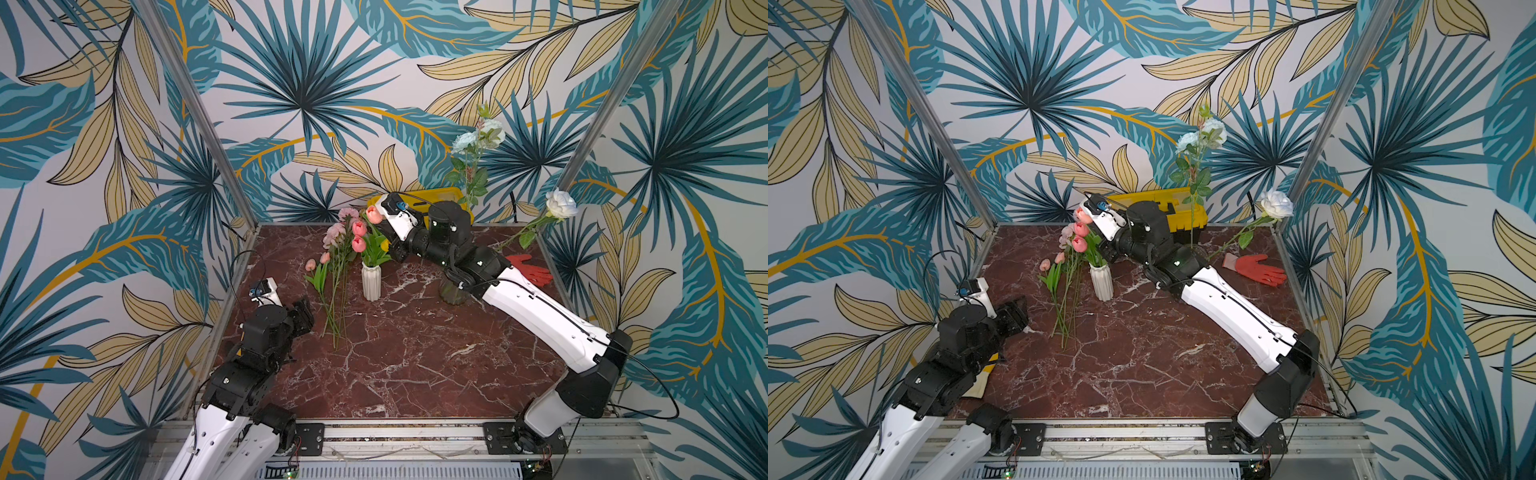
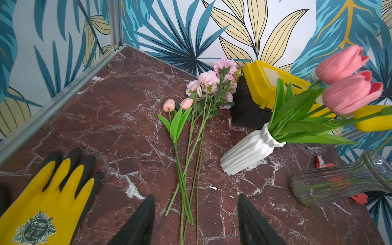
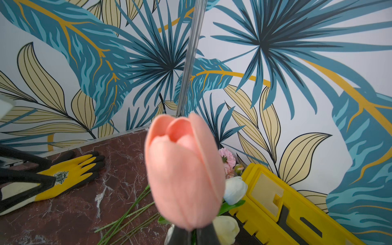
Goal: Pick out pink flowers from the vase
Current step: Pick up the flower from the vase.
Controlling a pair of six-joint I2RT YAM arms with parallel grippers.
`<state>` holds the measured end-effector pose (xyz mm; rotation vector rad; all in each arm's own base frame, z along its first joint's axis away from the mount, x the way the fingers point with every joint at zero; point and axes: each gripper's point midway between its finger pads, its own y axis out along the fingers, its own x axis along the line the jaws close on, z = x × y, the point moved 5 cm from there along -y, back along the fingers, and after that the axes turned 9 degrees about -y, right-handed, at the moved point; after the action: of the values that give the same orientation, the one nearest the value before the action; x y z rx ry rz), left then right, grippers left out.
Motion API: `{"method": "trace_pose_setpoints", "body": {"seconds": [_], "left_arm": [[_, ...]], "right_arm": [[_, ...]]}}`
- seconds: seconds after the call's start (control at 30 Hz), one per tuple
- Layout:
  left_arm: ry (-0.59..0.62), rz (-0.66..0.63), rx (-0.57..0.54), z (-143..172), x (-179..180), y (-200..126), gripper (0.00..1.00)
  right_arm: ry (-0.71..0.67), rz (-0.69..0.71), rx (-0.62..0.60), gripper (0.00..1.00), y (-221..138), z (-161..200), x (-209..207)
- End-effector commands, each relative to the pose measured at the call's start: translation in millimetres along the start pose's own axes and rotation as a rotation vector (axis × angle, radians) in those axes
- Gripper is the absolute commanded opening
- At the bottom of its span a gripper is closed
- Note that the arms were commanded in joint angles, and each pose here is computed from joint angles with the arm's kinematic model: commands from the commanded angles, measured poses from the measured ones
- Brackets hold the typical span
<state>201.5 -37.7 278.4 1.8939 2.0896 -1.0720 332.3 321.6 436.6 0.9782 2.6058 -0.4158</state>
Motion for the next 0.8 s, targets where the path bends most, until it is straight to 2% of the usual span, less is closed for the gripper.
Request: {"method": "trace_pose_setpoints", "body": {"seconds": [0.0,0.2,0.37,0.57,0.77], "left_arm": [[0.025,0.105,-0.005,-7.4,-16.6,-8.3,0.63],[0.061,0.173,-0.003,-13.6,-31.4,-9.5,0.64],[0.153,0.286,-0.008,-22.3,-54.1,-12.5,0.64],[0.370,0.498,0.067,-27.2,-95.5,-25.3,0.64],[0.503,0.687,0.143,-14.3,-119.3,-28.5,0.64]], "right_arm": [[0.028,0.017,-0.028,0.00,-27.7,-29.5,-12.4],[0.046,0.002,-0.017,0.00,-56.0,-55.6,-20.7],[0.091,-0.073,-0.039,0.00,-68.4,-62.1,-11.9],[0.241,-0.162,-0.049,0.00,-57.6,-64.8,0.6],[0.266,-0.249,-0.115,0.00,-39.5,-55.6,17.9]]}}
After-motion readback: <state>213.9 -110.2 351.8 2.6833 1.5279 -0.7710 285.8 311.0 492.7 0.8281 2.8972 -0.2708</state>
